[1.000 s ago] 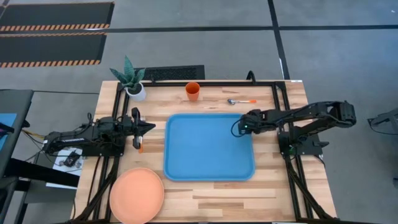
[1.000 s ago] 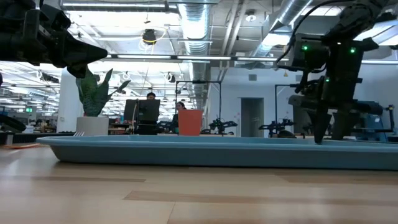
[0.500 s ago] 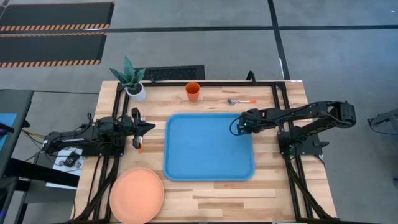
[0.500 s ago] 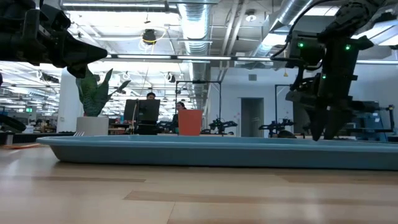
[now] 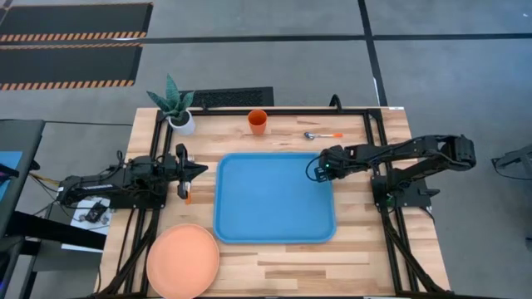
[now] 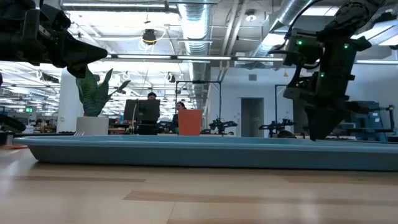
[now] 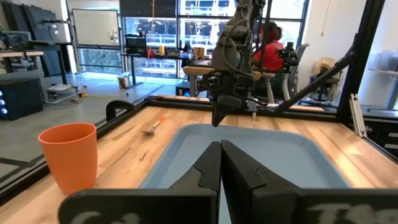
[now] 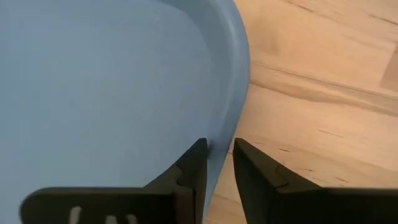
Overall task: Pick and place plate/cup/fork/spoon on tray
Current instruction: Prepare the blue tray, then put the orange spoon on the right of the blue tray
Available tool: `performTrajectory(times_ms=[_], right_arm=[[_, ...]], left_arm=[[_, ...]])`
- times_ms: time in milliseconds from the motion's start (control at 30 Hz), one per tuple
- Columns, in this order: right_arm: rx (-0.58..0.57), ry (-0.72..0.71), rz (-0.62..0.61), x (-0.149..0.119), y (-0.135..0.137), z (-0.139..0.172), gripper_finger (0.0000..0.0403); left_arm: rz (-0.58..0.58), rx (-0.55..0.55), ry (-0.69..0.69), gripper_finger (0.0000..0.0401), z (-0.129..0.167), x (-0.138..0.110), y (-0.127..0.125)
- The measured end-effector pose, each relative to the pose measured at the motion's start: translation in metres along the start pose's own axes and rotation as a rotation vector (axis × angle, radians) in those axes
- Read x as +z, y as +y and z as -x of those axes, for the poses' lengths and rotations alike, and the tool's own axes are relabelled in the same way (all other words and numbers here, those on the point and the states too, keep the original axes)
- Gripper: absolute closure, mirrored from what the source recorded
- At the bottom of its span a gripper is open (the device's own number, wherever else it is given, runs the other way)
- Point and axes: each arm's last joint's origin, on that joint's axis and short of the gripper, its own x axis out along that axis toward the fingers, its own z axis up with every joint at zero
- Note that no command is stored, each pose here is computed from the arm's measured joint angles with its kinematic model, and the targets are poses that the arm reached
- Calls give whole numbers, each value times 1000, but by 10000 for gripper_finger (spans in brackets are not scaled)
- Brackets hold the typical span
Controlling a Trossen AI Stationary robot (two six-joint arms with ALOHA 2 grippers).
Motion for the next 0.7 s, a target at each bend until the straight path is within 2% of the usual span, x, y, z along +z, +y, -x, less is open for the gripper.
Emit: performTrajectory(times_ms=[267, 400, 533, 700], right_arm=[[25, -15, 29, 1, -2, 8, 231], [76, -49, 66, 2, -3, 19, 218], [126, -87, 146, 2, -7, 33, 239], [218, -183, 312, 6, -4, 46, 315]], left_arm=[[0, -4, 2, 401, 0, 0, 0], [16, -20, 4, 401, 0, 0, -1], [19, -20, 4, 401, 0, 0, -1], [26, -27, 5, 401, 0, 0, -1]])
